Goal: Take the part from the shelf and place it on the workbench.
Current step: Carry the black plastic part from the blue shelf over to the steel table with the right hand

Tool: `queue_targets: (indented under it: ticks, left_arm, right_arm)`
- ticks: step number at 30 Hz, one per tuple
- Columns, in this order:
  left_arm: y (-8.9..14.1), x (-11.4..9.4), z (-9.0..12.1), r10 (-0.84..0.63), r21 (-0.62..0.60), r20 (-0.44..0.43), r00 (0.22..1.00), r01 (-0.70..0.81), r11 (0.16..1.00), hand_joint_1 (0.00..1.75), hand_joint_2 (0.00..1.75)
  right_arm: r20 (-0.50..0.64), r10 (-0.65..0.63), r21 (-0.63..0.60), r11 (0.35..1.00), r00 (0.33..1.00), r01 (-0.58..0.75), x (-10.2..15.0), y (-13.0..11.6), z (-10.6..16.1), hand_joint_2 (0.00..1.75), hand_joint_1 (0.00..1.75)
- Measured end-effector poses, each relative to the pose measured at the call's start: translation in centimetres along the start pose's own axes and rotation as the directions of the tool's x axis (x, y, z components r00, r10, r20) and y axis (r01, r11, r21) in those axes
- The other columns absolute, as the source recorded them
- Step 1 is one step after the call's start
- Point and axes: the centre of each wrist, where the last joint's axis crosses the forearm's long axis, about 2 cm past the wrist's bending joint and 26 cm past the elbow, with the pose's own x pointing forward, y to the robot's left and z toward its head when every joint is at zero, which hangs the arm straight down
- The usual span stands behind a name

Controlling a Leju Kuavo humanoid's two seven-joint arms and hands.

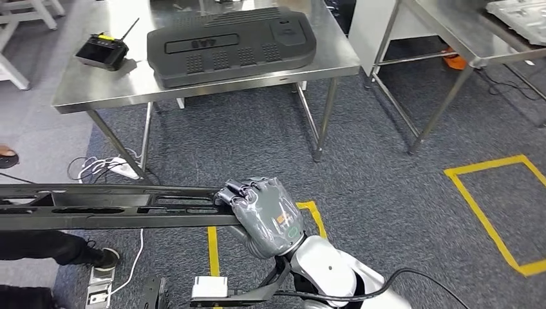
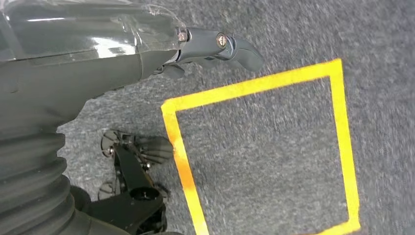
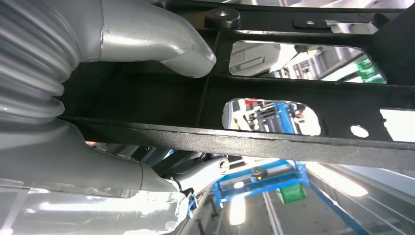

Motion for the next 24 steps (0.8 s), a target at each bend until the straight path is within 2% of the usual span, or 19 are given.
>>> queue_targets:
  ticks: [24]
  left_arm:
    - [-0.05, -0.17, 0.15, -0.003, -0.011, 0.005, 1.000, 0.004, 1.000, 0.00, 1.75]
  right_arm:
    - [-0.001, 0.007, 0.002, 1.000, 1.000, -0.007, 0.46, -0.33, -0.20, 1.75, 1.75]
